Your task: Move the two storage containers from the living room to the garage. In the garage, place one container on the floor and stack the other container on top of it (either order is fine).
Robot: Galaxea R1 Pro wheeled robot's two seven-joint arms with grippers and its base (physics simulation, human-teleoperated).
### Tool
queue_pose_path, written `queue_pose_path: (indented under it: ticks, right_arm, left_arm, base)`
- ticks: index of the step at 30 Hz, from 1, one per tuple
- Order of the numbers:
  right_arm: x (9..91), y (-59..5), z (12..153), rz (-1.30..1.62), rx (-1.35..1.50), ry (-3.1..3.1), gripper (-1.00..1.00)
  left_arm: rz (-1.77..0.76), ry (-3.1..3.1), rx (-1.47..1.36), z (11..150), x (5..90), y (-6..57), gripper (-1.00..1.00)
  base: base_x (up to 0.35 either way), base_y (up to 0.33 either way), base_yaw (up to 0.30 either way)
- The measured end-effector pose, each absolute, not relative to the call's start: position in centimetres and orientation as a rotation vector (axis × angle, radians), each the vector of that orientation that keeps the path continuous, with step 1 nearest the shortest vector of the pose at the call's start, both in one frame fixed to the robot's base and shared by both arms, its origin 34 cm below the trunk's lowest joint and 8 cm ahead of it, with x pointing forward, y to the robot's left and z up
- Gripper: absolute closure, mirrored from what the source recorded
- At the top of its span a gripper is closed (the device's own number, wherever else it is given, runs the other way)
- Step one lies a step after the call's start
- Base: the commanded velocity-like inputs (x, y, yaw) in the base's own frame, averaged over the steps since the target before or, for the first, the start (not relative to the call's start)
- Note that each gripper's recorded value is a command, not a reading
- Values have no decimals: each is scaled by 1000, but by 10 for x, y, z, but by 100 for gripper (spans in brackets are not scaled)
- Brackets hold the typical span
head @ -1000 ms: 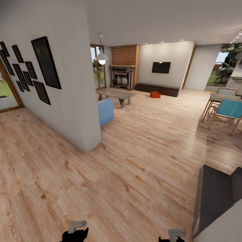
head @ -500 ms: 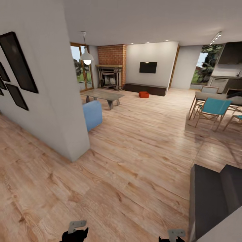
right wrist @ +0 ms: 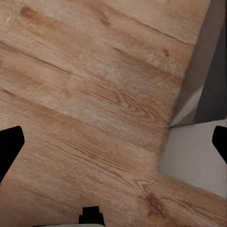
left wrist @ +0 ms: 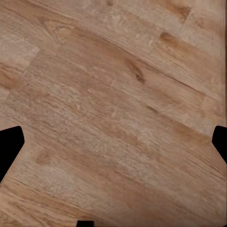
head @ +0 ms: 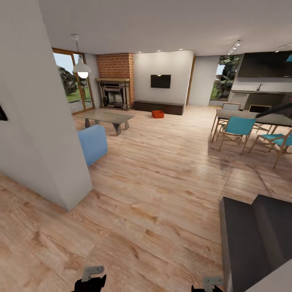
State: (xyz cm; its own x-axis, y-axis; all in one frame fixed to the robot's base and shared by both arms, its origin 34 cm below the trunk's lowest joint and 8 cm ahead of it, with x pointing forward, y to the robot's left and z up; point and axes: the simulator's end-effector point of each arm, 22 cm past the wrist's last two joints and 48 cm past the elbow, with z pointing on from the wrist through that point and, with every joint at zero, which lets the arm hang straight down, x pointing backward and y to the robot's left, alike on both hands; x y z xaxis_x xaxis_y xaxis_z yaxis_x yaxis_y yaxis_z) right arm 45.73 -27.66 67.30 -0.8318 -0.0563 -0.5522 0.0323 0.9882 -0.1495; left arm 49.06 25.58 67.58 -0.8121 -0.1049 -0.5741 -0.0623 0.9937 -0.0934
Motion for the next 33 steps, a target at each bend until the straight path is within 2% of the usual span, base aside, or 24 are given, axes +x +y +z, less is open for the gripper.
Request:
queue_pose_path:
  ticks: [9, 20, 33]
  right_arm:
    - [458, -277, 673, -204, -17, 2545, -100]
    - [457, -276, 673, -203, -17, 2545, -100]
    - [457, -276, 673, -203, -17, 2545, -100]
  left_arm:
    - [-91, 2521, -117, 676, 491, 257, -100]
    - [-88, 2520, -121, 676, 491, 258, -100]
    - [-91, 2520, -119, 676, 491, 257, -100]
  base:
    - [329, 113, -211]
    - [329, 113, -15]
    - [329, 10, 0]
